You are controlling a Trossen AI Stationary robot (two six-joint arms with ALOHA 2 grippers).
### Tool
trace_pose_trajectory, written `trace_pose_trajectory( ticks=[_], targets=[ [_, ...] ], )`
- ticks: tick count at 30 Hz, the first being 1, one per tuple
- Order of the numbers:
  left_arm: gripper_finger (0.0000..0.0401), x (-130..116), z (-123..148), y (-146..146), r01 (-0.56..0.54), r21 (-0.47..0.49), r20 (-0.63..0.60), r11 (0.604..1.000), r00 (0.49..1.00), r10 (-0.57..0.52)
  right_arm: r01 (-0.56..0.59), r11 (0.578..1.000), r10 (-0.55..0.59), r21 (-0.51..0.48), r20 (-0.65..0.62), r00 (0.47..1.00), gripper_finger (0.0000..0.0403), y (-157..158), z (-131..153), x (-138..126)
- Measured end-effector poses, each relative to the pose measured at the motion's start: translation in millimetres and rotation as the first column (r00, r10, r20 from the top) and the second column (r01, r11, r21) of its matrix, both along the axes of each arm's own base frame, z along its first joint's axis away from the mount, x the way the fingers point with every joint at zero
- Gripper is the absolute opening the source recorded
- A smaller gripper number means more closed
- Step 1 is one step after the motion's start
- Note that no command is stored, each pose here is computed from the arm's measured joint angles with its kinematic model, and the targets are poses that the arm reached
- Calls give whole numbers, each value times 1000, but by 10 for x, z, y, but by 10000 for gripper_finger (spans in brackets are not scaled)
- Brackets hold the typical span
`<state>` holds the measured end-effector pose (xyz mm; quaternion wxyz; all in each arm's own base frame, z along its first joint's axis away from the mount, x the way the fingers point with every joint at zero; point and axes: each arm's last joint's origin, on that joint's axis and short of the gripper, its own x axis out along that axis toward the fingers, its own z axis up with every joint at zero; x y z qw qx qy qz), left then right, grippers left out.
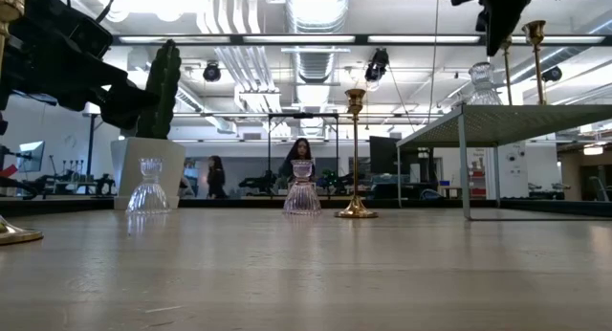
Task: Pick & Place candle stick holders
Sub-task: Put the bottom transparent glass candle holder on the shelf
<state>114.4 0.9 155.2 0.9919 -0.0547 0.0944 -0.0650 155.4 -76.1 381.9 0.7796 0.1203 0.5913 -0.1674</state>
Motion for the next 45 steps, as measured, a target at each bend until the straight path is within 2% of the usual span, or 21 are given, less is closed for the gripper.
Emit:
trace_pose_trajectory(
  ticks=[6,10,13,20,25,30,36,45],
  targets=[
    [294,0,0,0,0,0,0,1000,1000,0,-19,999,18,48,24,1000,106,29,0,5],
    [294,0,0,0,0,0,0,1000,1000,0,-74,997,73,-32,-20,997,105,36,-5,18],
    [294,0,0,0,0,0,0,1000,1000,0,-75,996,73,-57,-34,997,112,30,-4,15],
    [294,0,0,0,0,0,0,1000,1000,0,-101,992,96,-72,-66,993,143,10,-38,45],
    [294,0,-1,0,0,0,0,1000,1000,0,-116,988,102,-98,-138,985,165,-58,-114,153],
    [294,0,0,0,0,0,0,1000,1000,0,-121,989,105,-82,-179,978,172,-108,-190,257],
    [294,0,0,0,0,0,0,1000,1000,0,-121,990,105,-73,-192,976,146,-124,-218,295],
    [294,0,1,0,0,0,0,1000,1000,0,-142,987,125,-74,-196,973,63,-124,-217,294]
  ],
)
